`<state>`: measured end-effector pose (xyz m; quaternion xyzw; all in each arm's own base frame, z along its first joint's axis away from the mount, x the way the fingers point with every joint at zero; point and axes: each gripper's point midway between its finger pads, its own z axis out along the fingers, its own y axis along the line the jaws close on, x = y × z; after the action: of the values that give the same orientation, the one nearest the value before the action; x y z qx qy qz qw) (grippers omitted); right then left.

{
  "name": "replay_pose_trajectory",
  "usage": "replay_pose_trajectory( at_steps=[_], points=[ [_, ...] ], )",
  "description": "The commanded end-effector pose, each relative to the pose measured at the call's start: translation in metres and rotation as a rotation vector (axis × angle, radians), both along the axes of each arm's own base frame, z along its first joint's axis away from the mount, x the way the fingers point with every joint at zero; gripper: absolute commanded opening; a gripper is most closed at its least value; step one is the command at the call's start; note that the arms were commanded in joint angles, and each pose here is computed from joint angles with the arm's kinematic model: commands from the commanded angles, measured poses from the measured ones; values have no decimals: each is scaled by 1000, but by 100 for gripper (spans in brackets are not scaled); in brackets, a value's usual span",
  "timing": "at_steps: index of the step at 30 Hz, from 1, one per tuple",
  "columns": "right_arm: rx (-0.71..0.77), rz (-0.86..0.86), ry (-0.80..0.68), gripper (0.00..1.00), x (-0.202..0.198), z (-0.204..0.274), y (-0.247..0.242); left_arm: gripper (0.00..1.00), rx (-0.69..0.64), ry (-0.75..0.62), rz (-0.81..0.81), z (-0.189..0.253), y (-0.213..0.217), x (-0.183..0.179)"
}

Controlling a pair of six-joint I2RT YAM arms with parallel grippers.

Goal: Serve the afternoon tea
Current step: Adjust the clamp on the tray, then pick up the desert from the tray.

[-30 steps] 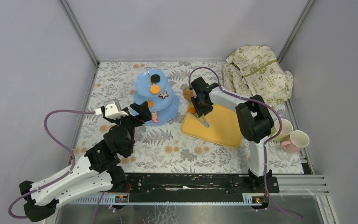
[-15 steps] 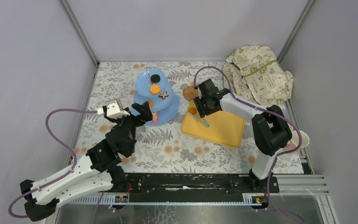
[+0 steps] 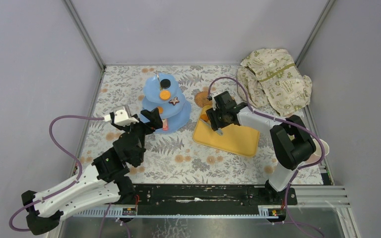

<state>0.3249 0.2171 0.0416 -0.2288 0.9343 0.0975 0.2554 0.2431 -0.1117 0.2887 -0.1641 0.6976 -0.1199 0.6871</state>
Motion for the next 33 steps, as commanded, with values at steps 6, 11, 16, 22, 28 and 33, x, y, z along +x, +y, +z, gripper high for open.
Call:
replay_pose_trajectory(
  at_steps=[6,11,16,22,28,33],
  points=[
    [15,73,-27,63,7,-7,13,100,-1,-6,40,1,7,1],
    [6,85,-10,63,7,-13,14,100,-3,-6,40,1,7,1],
    [-1,94,-2,63,7,-19,14,100,0,-4,41,0,7,2],
    [-7,104,-2,63,12,-21,16,100,-1,-3,45,-1,8,2],
    [8,125,16,57,11,-23,21,100,1,-3,46,0,7,2],
    [31,140,37,47,8,-25,25,100,-4,-5,47,0,8,1]
  ],
)
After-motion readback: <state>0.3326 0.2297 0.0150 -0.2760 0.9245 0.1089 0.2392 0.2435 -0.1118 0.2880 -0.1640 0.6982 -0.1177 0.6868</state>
